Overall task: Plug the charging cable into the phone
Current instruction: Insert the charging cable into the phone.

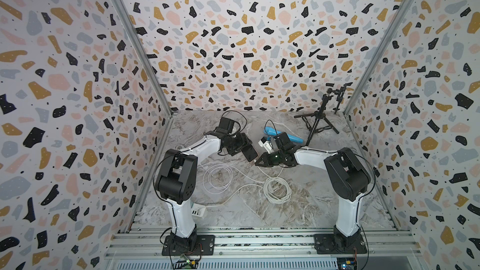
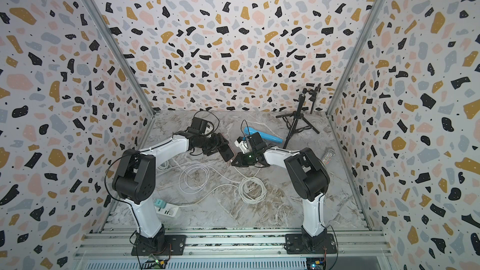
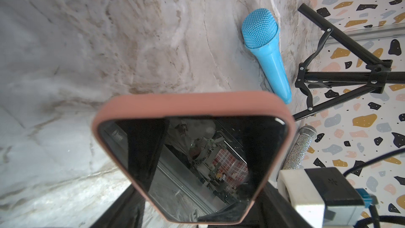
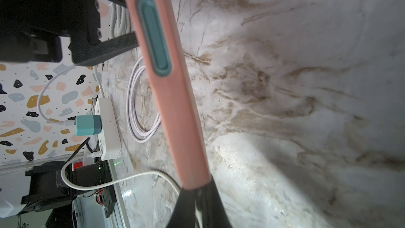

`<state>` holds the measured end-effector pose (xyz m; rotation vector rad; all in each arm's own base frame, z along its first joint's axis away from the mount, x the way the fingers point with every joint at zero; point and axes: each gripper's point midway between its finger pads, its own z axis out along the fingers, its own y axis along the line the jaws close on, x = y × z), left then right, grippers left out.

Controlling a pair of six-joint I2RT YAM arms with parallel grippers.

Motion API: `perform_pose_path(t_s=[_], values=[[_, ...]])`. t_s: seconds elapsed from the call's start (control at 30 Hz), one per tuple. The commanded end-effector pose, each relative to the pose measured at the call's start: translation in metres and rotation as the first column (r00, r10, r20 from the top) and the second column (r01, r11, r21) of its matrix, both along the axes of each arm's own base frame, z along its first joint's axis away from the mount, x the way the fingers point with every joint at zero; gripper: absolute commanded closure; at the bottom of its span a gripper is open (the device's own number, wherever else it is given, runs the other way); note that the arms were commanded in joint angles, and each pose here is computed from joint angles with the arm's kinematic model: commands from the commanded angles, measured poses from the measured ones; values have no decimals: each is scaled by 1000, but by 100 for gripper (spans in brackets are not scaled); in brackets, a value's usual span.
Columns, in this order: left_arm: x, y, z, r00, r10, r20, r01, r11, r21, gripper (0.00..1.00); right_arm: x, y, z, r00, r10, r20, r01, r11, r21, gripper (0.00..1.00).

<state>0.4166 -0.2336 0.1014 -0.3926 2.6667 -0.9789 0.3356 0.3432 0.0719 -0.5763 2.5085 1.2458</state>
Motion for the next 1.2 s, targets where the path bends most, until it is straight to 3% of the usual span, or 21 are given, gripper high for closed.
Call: perform_pose_path(t_s=[0.0, 0.67, 1.0, 1.17], values=[[-46, -33, 0, 981, -142, -129, 129, 986, -103, 65, 37, 12, 70, 950, -23, 313, -24, 989, 146, 100], [-49, -33, -3, 977, -127, -169, 107, 986, -127, 66, 51, 17, 83, 902, -27, 430, -44, 987, 155, 100], [-30, -13, -5, 980, -70, -185, 54, 994, -90, 67, 27, -5, 53, 947, -41, 319, 19, 997, 73, 84], [-20, -7, -3, 982, -46, -184, 34, 997, -68, 67, 10, -17, 50, 961, -41, 274, 30, 999, 43, 66]])
